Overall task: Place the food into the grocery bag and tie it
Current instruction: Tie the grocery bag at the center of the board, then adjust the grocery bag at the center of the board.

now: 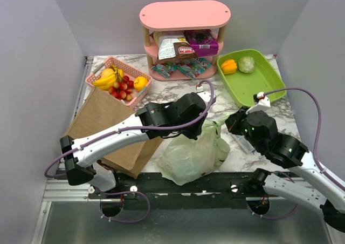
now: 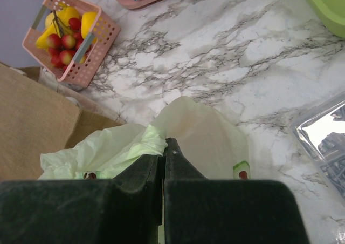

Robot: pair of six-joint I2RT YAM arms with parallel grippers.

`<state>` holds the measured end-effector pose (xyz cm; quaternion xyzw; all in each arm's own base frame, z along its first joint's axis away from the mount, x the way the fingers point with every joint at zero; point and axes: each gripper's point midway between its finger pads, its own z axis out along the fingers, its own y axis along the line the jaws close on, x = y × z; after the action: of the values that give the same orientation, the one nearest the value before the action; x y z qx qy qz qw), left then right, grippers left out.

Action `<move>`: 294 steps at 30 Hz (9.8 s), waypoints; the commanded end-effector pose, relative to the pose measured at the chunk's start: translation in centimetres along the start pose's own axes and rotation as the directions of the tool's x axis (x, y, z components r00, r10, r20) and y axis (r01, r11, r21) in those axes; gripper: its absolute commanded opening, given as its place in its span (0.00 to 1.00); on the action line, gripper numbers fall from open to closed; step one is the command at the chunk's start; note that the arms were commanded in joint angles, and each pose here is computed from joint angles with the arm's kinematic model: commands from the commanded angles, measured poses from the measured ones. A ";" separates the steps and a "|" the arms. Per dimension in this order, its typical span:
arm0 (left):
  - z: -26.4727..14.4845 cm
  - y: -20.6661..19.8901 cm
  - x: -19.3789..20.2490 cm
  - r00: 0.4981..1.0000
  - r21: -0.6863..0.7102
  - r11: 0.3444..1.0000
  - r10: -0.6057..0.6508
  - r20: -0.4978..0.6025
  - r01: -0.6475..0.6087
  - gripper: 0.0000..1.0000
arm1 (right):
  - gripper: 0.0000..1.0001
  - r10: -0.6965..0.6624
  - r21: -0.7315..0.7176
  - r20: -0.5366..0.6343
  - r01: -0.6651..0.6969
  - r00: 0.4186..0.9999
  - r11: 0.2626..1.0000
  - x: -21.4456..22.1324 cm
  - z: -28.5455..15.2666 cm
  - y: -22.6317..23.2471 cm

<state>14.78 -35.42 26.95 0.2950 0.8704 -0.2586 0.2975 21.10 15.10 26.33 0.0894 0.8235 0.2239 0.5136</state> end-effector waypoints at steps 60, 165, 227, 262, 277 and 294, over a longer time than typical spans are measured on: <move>-11.8 0.4 -2.8 0.905 0.253 0.967 -0.099 0.414 -0.010 0.66 | 0.01 -0.020 -0.019 0.272 0.026 0.962 0.999 -7.9 -0.5 2.3; -17.1 18.6 8.3 0.822 -0.293 0.858 -0.226 0.523 0.422 0.85 | 0.01 -0.422 -0.685 -0.446 0.002 0.789 0.729 10.1 11.5 26.1; -12.1 16.8 8.2 0.749 -0.062 0.898 -0.324 0.578 0.436 0.67 | 0.01 -0.517 -0.777 -0.178 0.202 0.837 0.595 3.7 0.1 25.6; -15.0 17.6 6.7 0.687 -0.086 0.874 -0.311 0.657 0.478 0.72 | 0.75 -0.378 -0.186 -0.502 0.330 0.778 0.926 9.3 5.3 12.6; -15.2 17.3 6.4 0.685 -0.073 0.879 -0.313 0.657 0.472 0.72 | 0.76 -0.307 -0.328 -0.480 0.156 0.822 0.932 6.3 1.7 16.8; -14.7 15.8 4.1 0.726 -0.057 0.913 -0.283 0.626 0.404 0.71 | 0.73 -0.305 -0.300 -0.649 0.134 0.697 0.944 12.6 1.9 14.4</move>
<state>17.45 -13.34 28.73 -0.0152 0.8003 -0.2912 0.5240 17.77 31.65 24.22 -0.1446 0.9220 0.2470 0.2607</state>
